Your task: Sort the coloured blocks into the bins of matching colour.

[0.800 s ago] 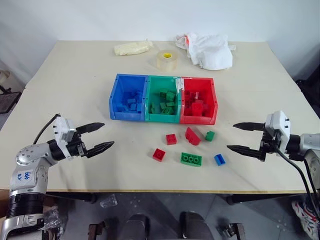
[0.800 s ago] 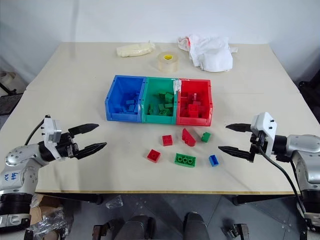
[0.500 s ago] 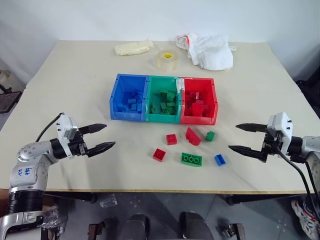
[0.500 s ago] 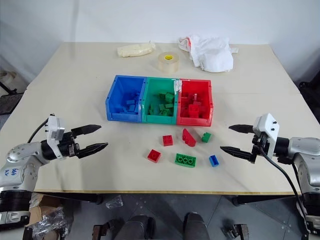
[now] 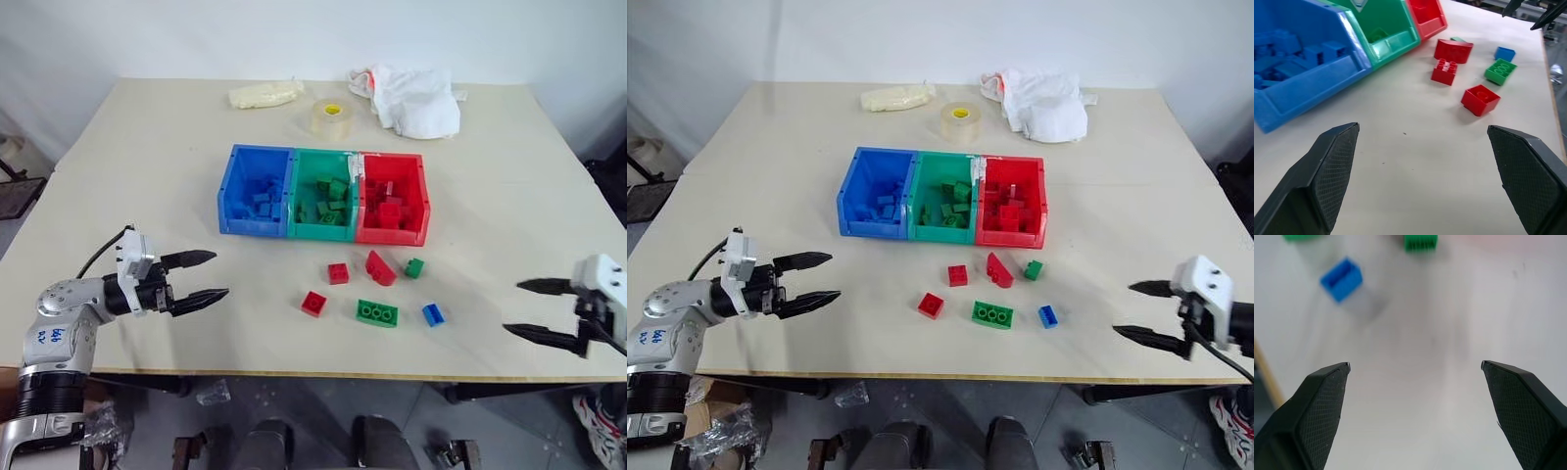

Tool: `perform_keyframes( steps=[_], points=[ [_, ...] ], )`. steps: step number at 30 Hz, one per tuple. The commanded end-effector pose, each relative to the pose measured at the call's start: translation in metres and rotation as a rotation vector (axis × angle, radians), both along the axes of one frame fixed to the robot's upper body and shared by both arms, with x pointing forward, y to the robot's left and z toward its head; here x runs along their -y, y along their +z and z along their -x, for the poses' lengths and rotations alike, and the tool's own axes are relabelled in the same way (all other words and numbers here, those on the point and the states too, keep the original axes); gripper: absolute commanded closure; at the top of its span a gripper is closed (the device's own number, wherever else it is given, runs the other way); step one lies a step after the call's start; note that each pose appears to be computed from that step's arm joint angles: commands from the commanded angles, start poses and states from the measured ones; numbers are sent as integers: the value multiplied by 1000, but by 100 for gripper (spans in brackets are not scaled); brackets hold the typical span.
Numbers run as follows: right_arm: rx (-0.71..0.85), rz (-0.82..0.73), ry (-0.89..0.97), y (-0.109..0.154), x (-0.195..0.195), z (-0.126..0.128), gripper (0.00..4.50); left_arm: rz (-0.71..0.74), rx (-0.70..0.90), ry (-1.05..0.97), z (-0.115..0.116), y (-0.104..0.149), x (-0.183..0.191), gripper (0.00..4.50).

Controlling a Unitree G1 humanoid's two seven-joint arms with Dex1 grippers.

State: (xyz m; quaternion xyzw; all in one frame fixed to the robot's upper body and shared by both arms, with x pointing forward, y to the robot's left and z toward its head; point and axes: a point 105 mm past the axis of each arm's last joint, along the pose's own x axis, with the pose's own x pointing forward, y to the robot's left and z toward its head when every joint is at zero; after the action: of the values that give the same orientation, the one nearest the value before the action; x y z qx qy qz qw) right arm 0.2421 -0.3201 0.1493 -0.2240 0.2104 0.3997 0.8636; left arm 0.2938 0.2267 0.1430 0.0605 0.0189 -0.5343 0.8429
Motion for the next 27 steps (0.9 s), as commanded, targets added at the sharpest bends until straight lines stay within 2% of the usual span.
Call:
perform_keyframes(
  steps=[1, 6, 10, 15, 20, 23, 27],
  points=[
    [23, 48, 17, 12, -3, 2, 0, 28, 55, -26, 4, 10, -1, 5],
    [-15, 11, 115, 4, -41, -5, 0, 31, 59, -32, 8, 10, 1, 5],
    [-12, -20, 233, -6, -82, -22, 0, 29, 59, -35, 11, 9, 3, 5],
    [-32, -26, 312, -21, -106, -38, 0, 35, 67, -32, 18, 9, 6, 5],
    [-74, -7, 341, -40, -111, -43, 0, 43, 66, -17, 26, 7, 6, 5],
    [-63, -34, 352, -41, -113, -44, 60, 43, 68, -5, 30, 7, 5, 0],
    [-31, -61, 343, -37, -115, -47, 193, 46, 71, 6, 31, 9, 4, 0]
  ],
)
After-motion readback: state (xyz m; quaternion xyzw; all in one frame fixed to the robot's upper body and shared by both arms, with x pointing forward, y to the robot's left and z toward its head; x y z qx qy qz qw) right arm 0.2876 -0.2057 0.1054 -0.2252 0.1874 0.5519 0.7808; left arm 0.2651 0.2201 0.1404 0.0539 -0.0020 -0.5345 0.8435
